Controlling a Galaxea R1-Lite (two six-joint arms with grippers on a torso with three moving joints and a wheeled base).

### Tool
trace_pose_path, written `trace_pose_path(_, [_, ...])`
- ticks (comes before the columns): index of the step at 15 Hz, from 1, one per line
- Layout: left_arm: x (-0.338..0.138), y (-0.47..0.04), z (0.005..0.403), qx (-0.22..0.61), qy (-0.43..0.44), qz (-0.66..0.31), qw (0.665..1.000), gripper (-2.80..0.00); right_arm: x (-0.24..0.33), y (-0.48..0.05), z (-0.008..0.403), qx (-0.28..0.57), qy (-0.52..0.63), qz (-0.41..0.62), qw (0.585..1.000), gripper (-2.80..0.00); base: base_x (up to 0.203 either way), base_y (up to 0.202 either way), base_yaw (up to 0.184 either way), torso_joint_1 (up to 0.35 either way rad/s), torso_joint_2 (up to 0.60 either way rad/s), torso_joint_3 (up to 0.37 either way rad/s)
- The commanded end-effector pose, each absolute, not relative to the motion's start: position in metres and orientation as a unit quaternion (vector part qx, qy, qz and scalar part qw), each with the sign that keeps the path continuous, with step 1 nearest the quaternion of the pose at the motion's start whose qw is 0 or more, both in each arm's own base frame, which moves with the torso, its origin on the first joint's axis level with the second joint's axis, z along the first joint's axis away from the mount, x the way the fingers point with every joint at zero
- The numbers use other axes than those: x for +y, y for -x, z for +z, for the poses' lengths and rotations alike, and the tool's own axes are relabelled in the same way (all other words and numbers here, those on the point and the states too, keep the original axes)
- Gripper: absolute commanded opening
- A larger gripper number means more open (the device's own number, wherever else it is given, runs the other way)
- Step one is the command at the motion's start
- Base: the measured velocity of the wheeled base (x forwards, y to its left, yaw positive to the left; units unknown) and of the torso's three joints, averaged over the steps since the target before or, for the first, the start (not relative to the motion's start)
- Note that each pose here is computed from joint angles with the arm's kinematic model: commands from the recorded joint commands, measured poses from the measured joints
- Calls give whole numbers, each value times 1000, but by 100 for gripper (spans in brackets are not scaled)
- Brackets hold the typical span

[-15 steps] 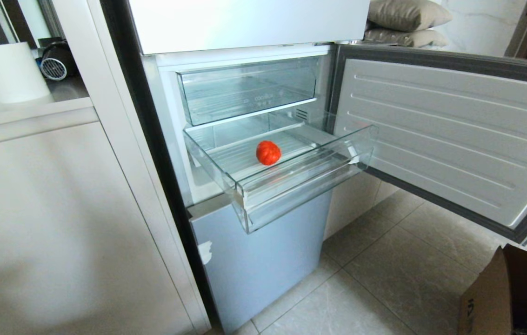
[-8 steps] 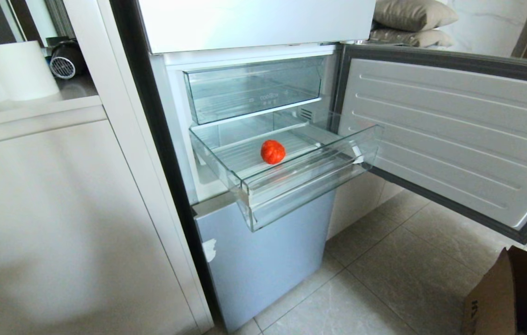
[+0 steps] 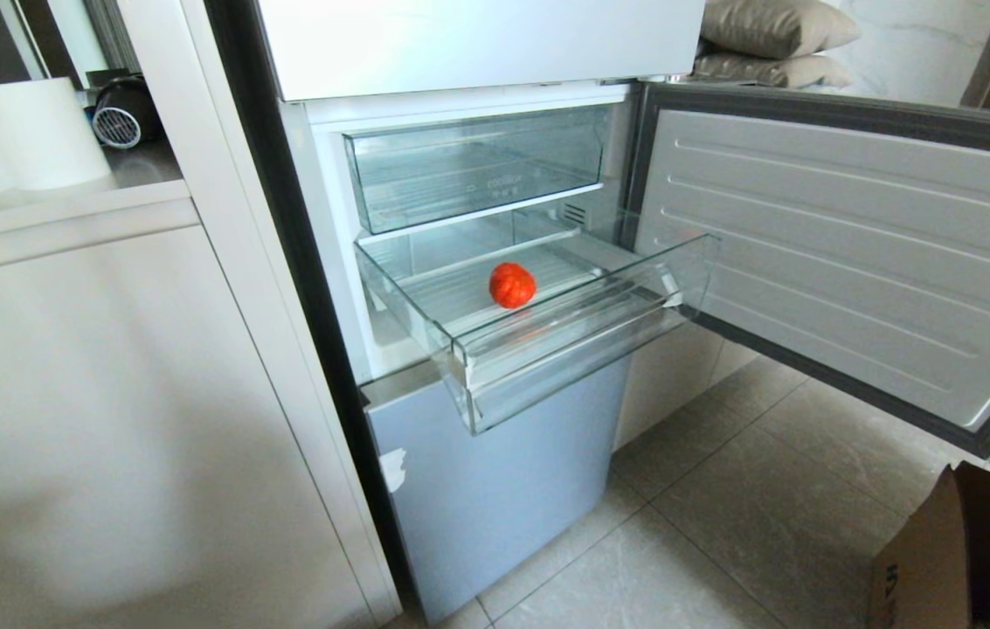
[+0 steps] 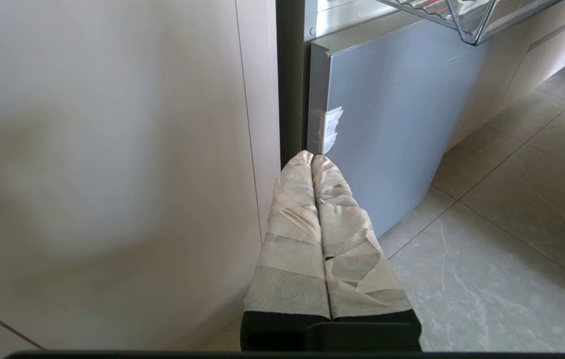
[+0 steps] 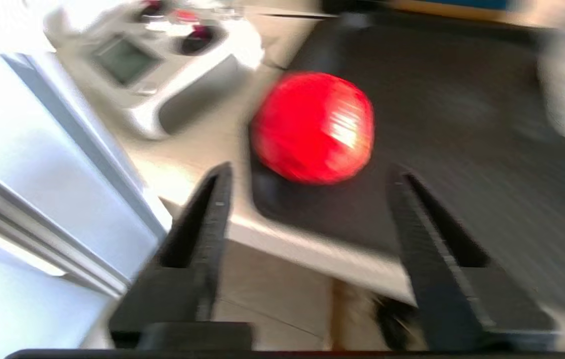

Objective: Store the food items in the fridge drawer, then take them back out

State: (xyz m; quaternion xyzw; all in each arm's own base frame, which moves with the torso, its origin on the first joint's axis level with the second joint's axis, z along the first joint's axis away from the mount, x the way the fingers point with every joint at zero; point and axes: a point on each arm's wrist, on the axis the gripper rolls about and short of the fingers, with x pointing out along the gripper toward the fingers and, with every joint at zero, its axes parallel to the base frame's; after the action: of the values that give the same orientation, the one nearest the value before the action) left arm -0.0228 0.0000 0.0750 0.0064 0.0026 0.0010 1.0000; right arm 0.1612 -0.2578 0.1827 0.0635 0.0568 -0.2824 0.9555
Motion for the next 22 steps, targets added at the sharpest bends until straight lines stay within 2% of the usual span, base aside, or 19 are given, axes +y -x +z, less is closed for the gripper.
trace_pose_path(1, [0, 23, 75, 3, -6, 2, 1000, -280, -279, -175, 170, 65, -73, -262, 960, 0, 0, 0, 0, 0, 0, 0])
trace_pose_path(7, [0, 23, 75, 3, -6, 1, 1000, -280, -314, -207, 161, 58, -63, -251, 964, 0, 0, 0, 0, 0, 0, 0])
trace_pose_path(14, [0, 23, 75, 3, -6, 1, 1000, -280, -324, -252, 144, 59, -60, -222, 971, 0, 0, 0, 0, 0, 0, 0])
trace_pose_path(22, [0, 23, 75, 4, -6, 2, 1000, -280, -328, -265, 132, 55, -54, -235, 969, 0, 0, 0, 0, 0, 0, 0])
